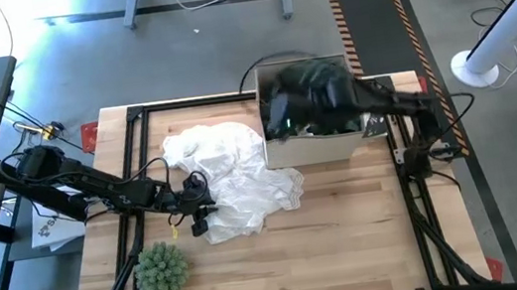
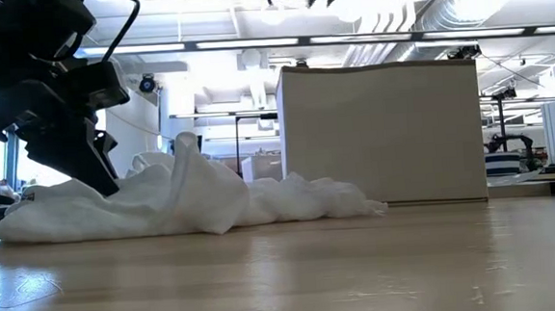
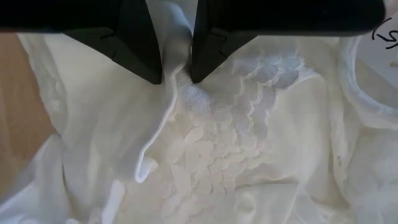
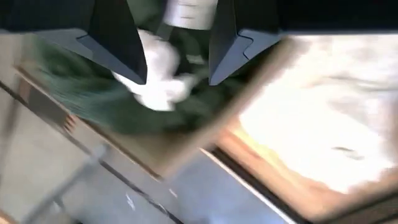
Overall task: Sort clothes
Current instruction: Put the white sock into the laundry bin
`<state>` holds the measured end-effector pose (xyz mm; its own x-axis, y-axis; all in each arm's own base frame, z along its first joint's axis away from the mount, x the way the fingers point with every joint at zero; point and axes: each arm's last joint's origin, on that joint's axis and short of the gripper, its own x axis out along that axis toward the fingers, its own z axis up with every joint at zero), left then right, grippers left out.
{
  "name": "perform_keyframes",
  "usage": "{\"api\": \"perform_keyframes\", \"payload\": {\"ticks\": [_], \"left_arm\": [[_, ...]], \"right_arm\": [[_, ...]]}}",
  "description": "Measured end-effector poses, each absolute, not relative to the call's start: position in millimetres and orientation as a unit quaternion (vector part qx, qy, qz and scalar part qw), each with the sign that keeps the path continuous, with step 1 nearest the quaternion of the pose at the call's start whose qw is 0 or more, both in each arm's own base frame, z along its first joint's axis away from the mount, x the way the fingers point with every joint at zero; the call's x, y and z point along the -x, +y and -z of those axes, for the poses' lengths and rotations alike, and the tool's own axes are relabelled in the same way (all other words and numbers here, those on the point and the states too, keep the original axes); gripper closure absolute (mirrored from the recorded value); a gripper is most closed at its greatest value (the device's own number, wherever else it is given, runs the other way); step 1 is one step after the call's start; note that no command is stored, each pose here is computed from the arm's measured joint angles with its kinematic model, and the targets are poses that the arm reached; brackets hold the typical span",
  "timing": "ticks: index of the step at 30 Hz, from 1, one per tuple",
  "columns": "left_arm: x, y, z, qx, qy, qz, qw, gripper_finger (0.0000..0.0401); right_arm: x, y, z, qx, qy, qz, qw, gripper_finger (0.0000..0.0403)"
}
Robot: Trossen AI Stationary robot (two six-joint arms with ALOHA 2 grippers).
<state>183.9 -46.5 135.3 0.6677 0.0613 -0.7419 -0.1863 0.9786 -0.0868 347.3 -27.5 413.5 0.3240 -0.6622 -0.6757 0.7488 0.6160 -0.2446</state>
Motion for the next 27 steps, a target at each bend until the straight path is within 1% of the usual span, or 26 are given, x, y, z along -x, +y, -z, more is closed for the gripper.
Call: {"api": "perform_keyframes", "payload": {"ticks": [3, 7, 10, 13, 15, 18, 20, 23, 25, 27], "left_arm": [[-183.9, -46.5, -135.3, 0.078, 0.402, -0.068, 0.910, 0.0316], [-184.3, -46.5, -135.6, 0.071, 0.400, -0.065, 0.911, 0.0323], [-185.3, -46.9, -136.5, 0.063, 0.395, -0.058, 0.915, 0.0346], [-186.7, -47.6, -137.8, 0.057, 0.388, -0.047, 0.919, 0.0381], [-187.8, -48.1, -138.8, 0.056, 0.382, -0.040, 0.922, 0.0393], [-190.1, -49.5, -142.1, 0.066, 0.366, -0.025, 0.928, 0.0392], [-192.6, -51.1, -149.2, 0.080, 0.339, -0.005, 0.938, 0.0393], [-197.8, -53.6, -167.3, 0.086, 0.297, 0.021, 0.951, 0.0397], [-201.5, -54.9, -181.5, 0.083, 0.271, 0.032, 0.958, 0.0397], [-204.5, -56.1, -195.4, 0.079, 0.247, 0.043, 0.965, 0.0397]], "right_arm": [[-358.9, 14.7, -403.5, -0.040, 0.369, 0.388, 0.844, 0.0234], [-376.3, 70.4, -368.1, -0.024, 0.348, 0.319, 0.881, 0.0234], [-383.7, 106.6, -332.9, -0.020, 0.328, 0.275, 0.903, 0.0234], [-385.0, 133.8, -297.3, -0.040, 0.284, 0.265, 0.921, 0.0234], [-384.2, 144.7, -272.6, -0.071, 0.245, 0.268, 0.929, 0.0234], [-379.0, 152.7, -237.7, -0.116, 0.211, 0.258, 0.936, 0.0234], [-376.6, 154.7, -221.7, -0.153, 0.196, 0.231, 0.941, 0.0234], [-377.7, 154.6, -212.7, -0.185, 0.168, 0.179, 0.952, 0.0234], [-380.2, 152.2, -213.5, -0.181, 0.152, 0.155, 0.959, 0.0234], [-382.9, 149.1, -216.3, -0.162, 0.142, 0.148, 0.965, 0.0234]]}}
